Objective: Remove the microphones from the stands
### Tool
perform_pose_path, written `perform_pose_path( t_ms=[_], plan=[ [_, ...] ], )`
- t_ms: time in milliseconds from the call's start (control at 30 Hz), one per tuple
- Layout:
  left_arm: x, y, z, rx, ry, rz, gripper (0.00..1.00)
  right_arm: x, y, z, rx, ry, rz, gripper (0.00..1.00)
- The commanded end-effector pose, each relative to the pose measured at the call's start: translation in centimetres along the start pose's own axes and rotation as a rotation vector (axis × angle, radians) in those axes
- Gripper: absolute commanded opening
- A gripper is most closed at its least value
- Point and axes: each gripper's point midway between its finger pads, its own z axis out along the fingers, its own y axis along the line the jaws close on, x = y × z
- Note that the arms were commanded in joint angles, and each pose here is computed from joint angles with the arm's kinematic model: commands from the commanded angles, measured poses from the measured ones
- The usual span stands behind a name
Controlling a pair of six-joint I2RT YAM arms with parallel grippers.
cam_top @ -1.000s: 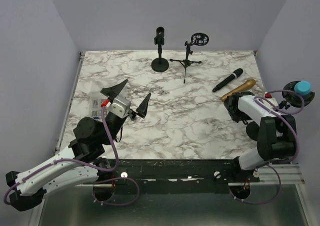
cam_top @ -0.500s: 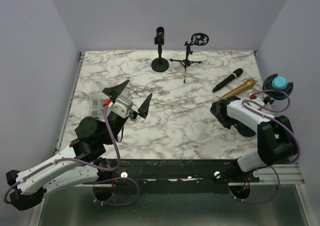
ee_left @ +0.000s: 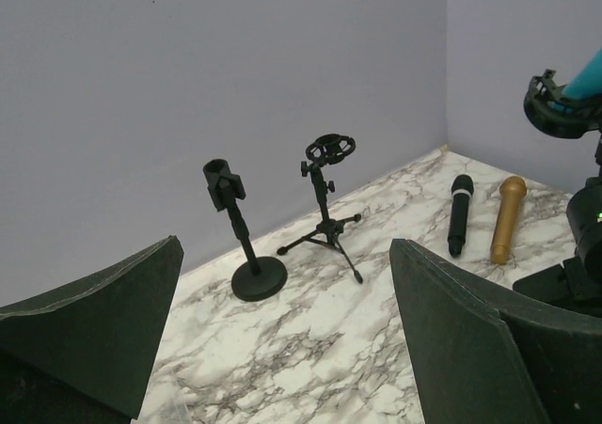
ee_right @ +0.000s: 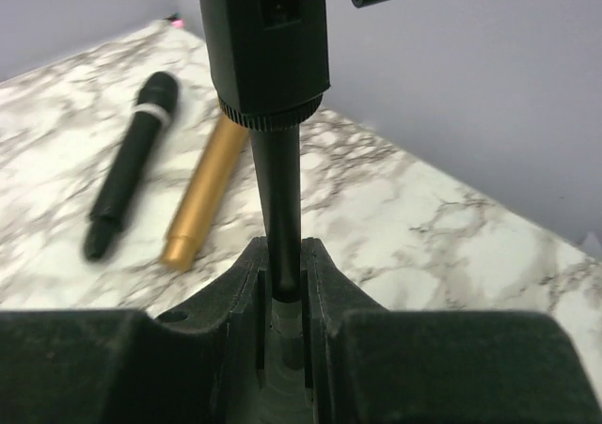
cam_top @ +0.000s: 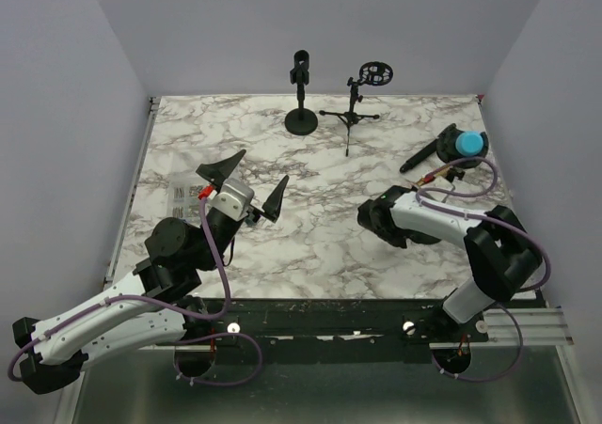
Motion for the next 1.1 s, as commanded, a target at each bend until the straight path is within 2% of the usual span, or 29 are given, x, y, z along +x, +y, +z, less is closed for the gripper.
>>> perform_pose_path(
  t_ms=[0, 367, 767, 867, 933, 1067],
  plan=[
    [-0.5, 0.2, 0.0, -0.008, -0.016, 0.002, 0.96, -0.3, 4.8, -2.5, -0.116, -0.021, 0.118, 0.0],
    [-0.8, 0.6, -0.2, -0.024, -0.025, 0.008, 0.96, -0.8, 12.5, -9.2, -0.297, -0.002, 0.184, 0.0],
    [-0.8, 0.7, -0.2, -0.025, -0.027, 0.01, 0.96, -2.0, 15.7, -13.5, -0.392, 0.015, 0.236, 0.03],
    [-0.9, 0.7, -0.2, -0.025, -0.027, 0.009, 0.96, -1.6, 15.5, -13.6, -0.396, 0.008, 0.205, 0.1],
    [-0.8, 0.7, -0.2, -0.025, -0.027, 0.01, 0.96, -1.2, 15.4, -13.6, -0.398, 0.006, 0.186, 0.19],
    [-0.9, 0.7, -0.2, -0.024, -0.028, 0.009, 0.96, -1.0, 15.0, -13.8, -0.408, -0.001, 0.156, 0.52]
  ],
)
